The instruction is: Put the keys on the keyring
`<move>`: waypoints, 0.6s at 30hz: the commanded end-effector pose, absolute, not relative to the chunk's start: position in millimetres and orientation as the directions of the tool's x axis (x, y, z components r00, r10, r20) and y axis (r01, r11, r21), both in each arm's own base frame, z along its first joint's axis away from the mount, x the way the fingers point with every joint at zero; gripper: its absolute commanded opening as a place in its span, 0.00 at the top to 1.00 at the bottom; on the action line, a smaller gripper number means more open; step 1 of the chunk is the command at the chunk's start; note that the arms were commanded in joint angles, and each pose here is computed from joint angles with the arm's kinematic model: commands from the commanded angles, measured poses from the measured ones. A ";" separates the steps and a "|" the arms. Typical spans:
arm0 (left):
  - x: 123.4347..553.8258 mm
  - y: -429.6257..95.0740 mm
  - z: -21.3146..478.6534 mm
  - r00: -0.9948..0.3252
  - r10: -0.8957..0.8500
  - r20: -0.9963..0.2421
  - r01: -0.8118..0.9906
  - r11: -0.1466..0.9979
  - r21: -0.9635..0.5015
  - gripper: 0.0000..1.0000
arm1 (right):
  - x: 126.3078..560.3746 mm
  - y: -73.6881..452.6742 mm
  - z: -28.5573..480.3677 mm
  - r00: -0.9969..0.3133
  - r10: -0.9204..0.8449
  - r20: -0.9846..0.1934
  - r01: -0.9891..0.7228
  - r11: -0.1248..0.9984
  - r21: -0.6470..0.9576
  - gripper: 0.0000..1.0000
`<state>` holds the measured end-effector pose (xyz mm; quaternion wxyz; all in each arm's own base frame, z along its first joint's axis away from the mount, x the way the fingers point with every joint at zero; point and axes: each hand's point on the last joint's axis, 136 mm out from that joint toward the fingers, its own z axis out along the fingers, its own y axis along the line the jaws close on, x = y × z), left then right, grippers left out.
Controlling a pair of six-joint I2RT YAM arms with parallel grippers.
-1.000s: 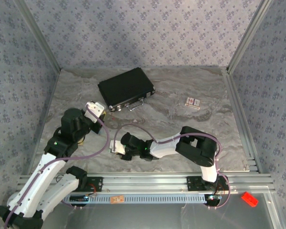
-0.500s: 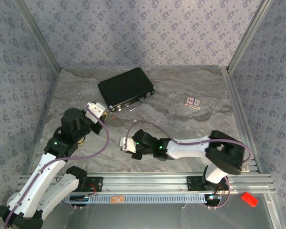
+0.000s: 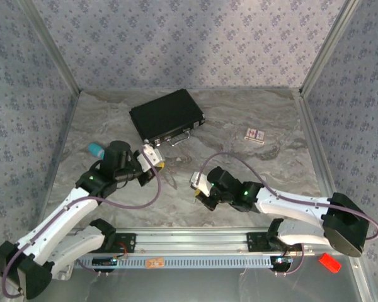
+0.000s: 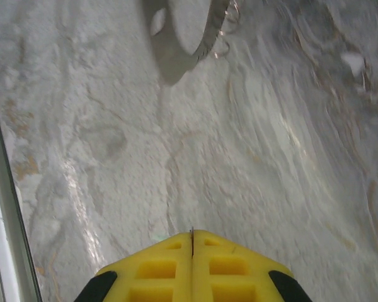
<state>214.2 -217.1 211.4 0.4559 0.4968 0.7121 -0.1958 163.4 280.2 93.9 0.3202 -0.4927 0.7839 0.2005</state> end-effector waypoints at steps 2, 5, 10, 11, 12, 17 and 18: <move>195.6 -241.5 214.8 0.063 0.516 -0.854 0.942 0.252 0.222 1.00 | 164.6 268.9 91.6 -0.452 -0.633 -0.628 -0.855 0.509 0.102 1.00; 186.5 -246.9 206.6 0.093 0.523 -0.847 0.958 0.186 0.220 1.00 | 171.3 267.4 88.2 -0.496 -0.621 -0.607 -0.834 0.535 0.134 1.00; 181.6 -248.1 197.7 0.125 0.534 -0.836 0.959 0.150 0.240 1.00 | 180.3 258.9 76.0 -0.579 -0.603 -0.549 -0.787 0.590 0.182 1.00; 180.8 -248.4 196.6 0.129 0.534 -0.835 0.960 0.145 0.241 1.00 | 182.1 257.6 74.8 -0.591 -0.598 -0.541 -0.778 0.600 0.186 1.00; 180.5 -248.5 195.8 0.130 0.535 -0.835 0.960 0.143 0.241 1.00 | 183.6 256.5 73.9 -0.598 -0.595 -0.537 -0.772 0.607 0.187 1.00; 180.2 -250.2 195.0 0.121 0.527 -0.841 0.962 0.148 0.231 1.00 | 189.8 255.9 66.8 -0.622 -0.588 -0.518 -0.755 0.627 0.195 1.00; 180.6 -250.7 194.9 0.110 0.523 -0.845 0.963 0.156 0.221 1.00 | 191.3 256.4 65.3 -0.625 -0.586 -0.515 -0.752 0.630 0.196 1.00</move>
